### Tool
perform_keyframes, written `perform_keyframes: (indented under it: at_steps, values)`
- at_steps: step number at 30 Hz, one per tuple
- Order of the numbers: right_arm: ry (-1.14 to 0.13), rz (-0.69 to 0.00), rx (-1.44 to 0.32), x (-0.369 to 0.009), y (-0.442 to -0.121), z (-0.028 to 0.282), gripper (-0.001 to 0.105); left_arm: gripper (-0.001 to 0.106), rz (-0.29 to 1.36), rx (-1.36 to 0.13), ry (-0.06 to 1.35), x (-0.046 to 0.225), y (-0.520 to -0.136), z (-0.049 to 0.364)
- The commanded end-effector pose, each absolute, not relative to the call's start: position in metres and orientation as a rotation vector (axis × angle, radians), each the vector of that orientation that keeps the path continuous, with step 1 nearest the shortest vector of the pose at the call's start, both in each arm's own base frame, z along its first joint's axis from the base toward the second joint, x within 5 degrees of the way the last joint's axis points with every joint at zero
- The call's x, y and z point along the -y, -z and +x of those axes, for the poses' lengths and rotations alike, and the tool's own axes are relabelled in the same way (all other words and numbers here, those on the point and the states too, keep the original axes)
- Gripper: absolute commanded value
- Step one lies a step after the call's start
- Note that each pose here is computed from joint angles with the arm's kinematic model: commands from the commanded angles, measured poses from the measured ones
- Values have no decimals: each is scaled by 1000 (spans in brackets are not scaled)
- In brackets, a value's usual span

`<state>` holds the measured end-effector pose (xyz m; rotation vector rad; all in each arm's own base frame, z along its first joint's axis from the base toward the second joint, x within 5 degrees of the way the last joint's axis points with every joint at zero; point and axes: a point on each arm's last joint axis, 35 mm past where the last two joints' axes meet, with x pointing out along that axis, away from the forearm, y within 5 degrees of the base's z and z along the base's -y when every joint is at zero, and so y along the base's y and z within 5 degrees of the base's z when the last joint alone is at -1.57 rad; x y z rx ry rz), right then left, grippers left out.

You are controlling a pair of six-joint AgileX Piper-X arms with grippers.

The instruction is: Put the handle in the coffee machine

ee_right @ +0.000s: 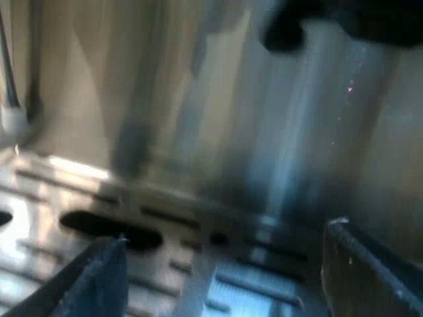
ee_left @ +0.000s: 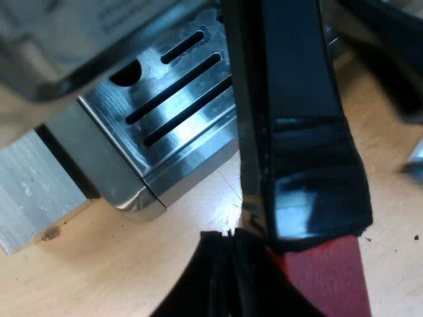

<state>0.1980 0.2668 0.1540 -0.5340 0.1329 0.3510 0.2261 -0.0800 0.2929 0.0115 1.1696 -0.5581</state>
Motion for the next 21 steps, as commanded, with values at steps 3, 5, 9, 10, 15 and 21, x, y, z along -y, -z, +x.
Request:
perform_keyframes:
  at_steps: [3,5,9,10,15,21]
  values:
    - [-442,-514,-117,-241,-173,180,64,0,-43,-1200,658,89,-291,221]
    - [-473,-522,-122,-235,-182,171,64,0,-59,-1203,647,89,-291,221]
    - [-553,-523,-135,-225,-207,157,64,0,-81,-1199,633,89,-292,222]
    - [-580,-501,-142,-222,-214,153,64,0,-84,-1197,632,89,-292,223]
    - [-610,-479,-183,-204,-235,140,64,0,-103,-1193,621,90,-293,223]
    - [-660,-467,-207,-182,-259,125,64,0,-44,-1189,567,101,-292,220]
